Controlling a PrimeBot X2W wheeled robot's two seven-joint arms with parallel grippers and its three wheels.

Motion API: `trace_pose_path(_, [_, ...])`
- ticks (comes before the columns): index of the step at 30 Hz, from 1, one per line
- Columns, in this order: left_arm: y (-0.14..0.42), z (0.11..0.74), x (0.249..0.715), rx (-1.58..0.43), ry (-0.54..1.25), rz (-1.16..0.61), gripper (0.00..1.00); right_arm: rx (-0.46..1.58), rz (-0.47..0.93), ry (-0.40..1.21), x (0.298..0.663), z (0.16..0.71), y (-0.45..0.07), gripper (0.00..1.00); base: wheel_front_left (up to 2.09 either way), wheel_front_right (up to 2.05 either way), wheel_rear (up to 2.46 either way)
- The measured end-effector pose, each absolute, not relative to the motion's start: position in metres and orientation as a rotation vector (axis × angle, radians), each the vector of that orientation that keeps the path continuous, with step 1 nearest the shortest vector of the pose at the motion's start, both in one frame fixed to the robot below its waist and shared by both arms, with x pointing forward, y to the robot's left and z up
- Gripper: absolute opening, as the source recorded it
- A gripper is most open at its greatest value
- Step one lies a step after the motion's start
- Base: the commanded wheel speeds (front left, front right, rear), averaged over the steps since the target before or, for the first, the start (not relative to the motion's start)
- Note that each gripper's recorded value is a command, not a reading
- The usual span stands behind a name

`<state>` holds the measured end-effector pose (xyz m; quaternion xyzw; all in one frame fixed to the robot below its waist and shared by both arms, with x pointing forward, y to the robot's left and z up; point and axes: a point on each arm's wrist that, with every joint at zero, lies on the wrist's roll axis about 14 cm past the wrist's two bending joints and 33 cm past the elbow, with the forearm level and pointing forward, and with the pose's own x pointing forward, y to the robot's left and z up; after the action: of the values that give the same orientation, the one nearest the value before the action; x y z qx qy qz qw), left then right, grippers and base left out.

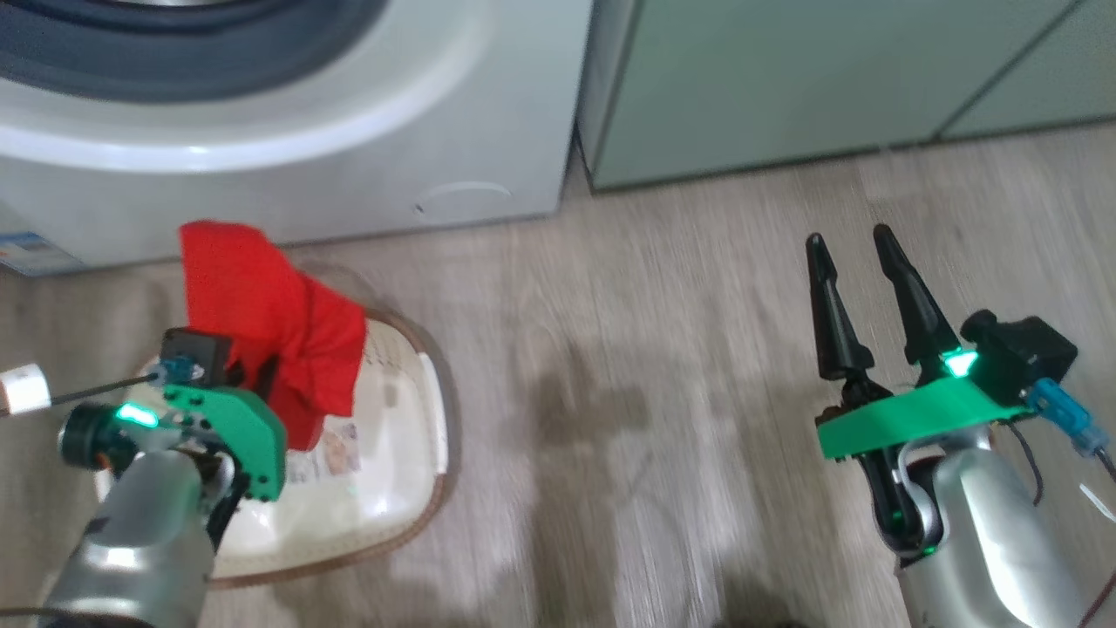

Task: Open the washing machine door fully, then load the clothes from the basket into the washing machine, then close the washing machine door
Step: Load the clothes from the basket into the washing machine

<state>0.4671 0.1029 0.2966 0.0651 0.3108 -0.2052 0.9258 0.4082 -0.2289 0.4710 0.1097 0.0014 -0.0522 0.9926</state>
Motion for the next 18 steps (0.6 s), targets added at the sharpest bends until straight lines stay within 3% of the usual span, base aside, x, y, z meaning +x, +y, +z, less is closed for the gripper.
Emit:
trace_pose_path(4, [0.099, 0.349, 0.471, 0.113, 0.467, -0.391, 0.00, 0.229, -0.086, -0.041, 0.399, 0.488, -0.223, 1.00, 0.00, 0.00, 0.00])
trace_pose_path(18, [0.098, 0.446, 0.428, 0.020, 0.154, -0.317, 0.00, 0.244, -0.037, -0.098, 0.370, 0.510, -0.206, 1.00, 0.00, 0.00, 0.00])
